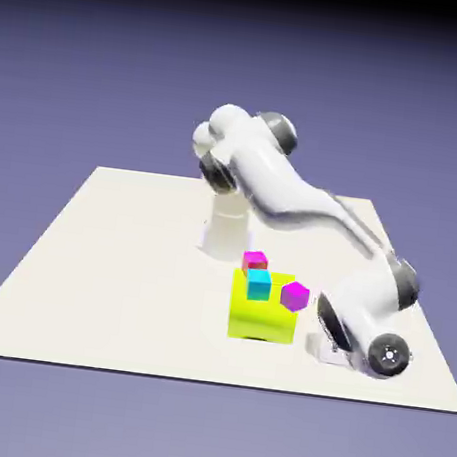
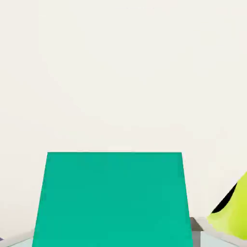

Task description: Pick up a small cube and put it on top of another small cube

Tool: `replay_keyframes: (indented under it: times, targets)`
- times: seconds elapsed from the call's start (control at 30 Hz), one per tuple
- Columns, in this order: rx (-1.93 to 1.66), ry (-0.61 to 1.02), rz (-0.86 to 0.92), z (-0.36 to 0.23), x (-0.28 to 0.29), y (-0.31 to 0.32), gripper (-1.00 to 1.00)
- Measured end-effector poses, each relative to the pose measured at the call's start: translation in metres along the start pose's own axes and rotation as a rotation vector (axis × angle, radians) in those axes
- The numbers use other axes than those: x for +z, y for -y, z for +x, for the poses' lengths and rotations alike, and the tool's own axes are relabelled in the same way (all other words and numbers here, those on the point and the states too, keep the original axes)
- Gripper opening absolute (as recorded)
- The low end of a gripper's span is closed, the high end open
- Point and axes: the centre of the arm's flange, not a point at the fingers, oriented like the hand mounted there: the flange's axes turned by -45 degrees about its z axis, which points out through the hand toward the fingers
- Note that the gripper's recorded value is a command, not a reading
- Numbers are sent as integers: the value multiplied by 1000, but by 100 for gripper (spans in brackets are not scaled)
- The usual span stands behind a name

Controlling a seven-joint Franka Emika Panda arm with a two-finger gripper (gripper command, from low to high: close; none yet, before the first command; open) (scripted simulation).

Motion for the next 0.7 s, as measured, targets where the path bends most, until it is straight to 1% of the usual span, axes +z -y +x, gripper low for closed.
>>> replay_keyframes:
  times: [0.1, 0.33, 0.53, 0.7]
  targets:
    - [-100, -31, -117, -23, 14, 15, -100]
    - [-298, -36, -367, -77, 52, 29, -100]
    - [-454, -6, -556, -123, 84, 22, -100]
    - [-553, 48, -678, -162, 107, 0, -100]
